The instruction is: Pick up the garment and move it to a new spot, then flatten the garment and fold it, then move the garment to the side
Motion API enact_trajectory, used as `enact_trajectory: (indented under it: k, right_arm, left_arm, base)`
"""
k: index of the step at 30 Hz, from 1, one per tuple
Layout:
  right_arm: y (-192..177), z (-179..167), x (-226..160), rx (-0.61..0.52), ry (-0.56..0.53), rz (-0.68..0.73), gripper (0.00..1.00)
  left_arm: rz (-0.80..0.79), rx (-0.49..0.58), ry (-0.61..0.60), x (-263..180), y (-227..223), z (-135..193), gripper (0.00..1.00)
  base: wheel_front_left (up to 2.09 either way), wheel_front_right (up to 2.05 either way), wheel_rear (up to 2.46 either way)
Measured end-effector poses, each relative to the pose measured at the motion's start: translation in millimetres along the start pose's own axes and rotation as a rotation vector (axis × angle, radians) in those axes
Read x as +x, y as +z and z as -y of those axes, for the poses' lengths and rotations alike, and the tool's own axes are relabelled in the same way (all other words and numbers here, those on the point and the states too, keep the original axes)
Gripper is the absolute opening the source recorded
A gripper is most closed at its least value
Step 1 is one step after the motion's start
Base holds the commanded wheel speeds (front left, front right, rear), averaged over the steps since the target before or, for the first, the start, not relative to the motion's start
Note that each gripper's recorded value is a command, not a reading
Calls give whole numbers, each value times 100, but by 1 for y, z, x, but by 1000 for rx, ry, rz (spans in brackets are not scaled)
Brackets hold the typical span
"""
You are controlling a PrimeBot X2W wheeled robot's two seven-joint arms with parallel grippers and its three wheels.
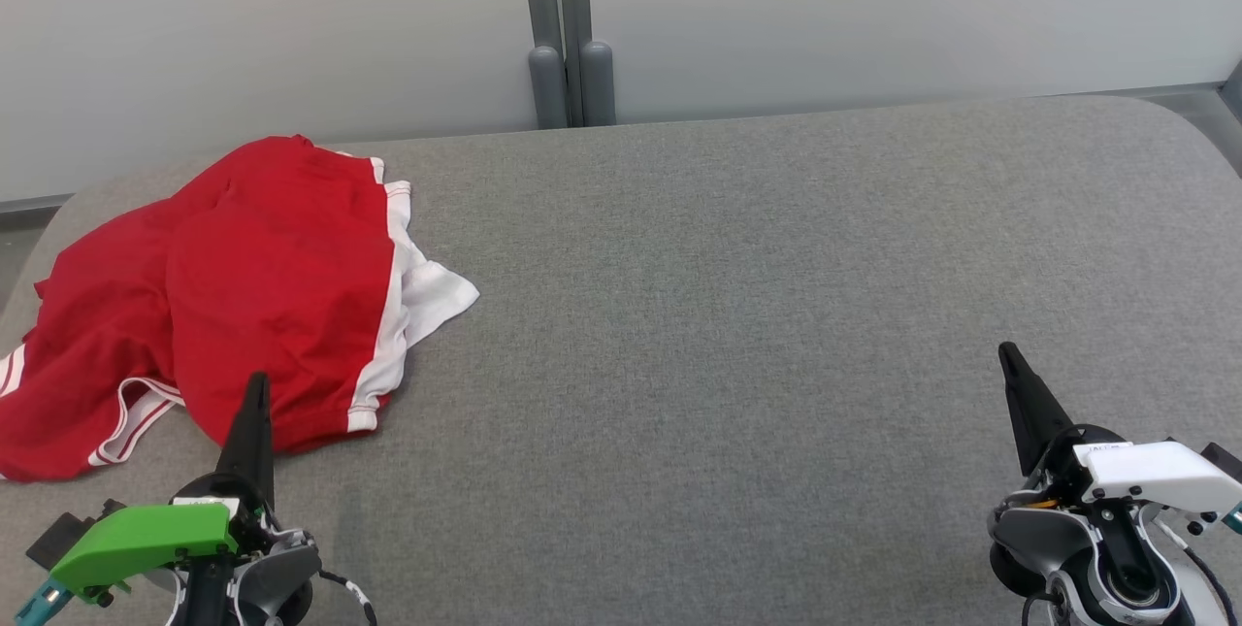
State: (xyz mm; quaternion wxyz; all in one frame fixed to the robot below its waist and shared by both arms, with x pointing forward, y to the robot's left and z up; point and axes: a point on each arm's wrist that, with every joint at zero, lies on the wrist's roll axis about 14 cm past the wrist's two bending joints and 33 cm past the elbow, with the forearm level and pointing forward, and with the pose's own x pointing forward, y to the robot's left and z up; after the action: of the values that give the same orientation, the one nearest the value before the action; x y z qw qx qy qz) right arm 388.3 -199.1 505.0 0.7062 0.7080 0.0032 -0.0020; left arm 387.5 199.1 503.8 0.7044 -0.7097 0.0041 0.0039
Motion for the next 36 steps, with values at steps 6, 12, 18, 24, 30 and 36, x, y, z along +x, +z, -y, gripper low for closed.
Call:
enact_trajectory:
  k: [6,12,18,24,30,36]
  right_arm:
    - [0,0,0,0,0,0,0]
    - [0,0,0,0,0,0,0]
    - [0,0,0,0,0,0,0]
    - [0,0,0,0,0,0,0]
    - [0,0,0,0,0,0,0]
    - [0,0,0,0,0,0,0]
  left_arm:
    - [0,0,0,0,0,0,0]
    - [0,0,0,0,0,0,0]
    - [0,0,0,0,0,0,0]
    - [0,0,0,0,0,0,0]
    - [0,0,0,0,0,0,0]
    - [0,0,0,0,0,0,0]
  base:
    - [0,0,0]
    - [0,0,0]
    - [0,0,0]
    - [0,0,0]
    - [0,0,0]
    - [0,0,0]
